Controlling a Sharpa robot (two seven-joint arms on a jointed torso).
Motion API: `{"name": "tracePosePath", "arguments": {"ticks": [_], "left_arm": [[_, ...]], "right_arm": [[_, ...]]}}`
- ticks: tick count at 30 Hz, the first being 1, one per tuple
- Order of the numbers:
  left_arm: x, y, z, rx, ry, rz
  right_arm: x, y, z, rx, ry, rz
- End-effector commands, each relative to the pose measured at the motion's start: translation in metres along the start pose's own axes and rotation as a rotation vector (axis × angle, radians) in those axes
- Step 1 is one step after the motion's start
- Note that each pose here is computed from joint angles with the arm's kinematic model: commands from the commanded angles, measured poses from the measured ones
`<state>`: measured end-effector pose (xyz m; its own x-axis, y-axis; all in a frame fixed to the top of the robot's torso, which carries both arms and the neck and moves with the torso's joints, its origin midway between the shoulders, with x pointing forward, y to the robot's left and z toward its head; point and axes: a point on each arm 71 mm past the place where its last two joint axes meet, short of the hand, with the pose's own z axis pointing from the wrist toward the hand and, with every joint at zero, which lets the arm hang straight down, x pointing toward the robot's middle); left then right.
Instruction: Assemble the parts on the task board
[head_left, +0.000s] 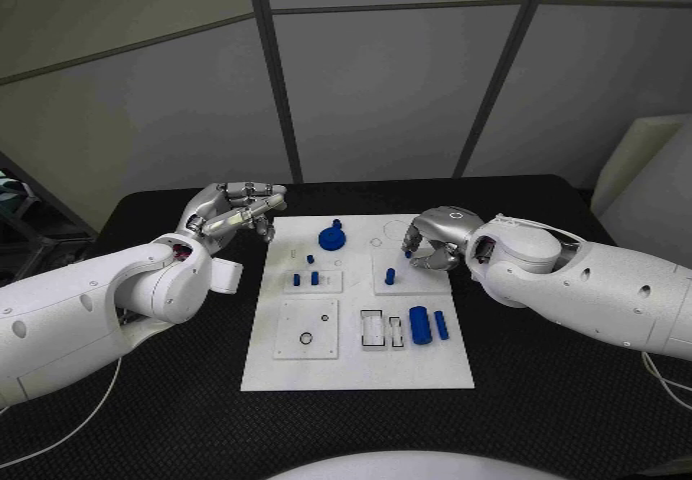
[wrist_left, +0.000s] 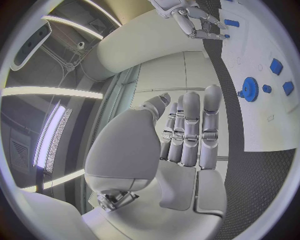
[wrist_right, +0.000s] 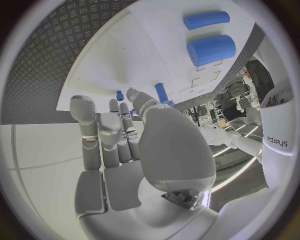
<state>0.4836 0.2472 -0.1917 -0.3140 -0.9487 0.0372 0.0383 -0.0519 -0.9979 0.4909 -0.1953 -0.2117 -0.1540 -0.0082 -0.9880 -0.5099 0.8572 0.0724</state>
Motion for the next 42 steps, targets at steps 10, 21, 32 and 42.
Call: {"name": "tracePosePath", "arguments": {"ticks": [10, 21, 32, 42], "left_arm": [[-0.0027, -0.0002, 0.0004, 0.008, -0.012, -0.018], [-0.0019, 0.0016, 0.0013, -0.005, -0.008, -0.02], [-0.0023, 0.003, 0.0019, -0.016, -0.014, -0.018], [-0.0009, 0.0039, 0.0021, -0.023, -0.009, -0.02]], "right_arm": [[0.0, 0.003, 0.005, 0.007, -0.018, -0.028], [0.002, 0.004, 0.008, 0.0, 0.001, -0.024], [0.006, 0.003, 0.01, 0.009, 0.06, -0.029], [0.01, 0.0, 0.012, 0.035, 0.095, -0.035]]}}
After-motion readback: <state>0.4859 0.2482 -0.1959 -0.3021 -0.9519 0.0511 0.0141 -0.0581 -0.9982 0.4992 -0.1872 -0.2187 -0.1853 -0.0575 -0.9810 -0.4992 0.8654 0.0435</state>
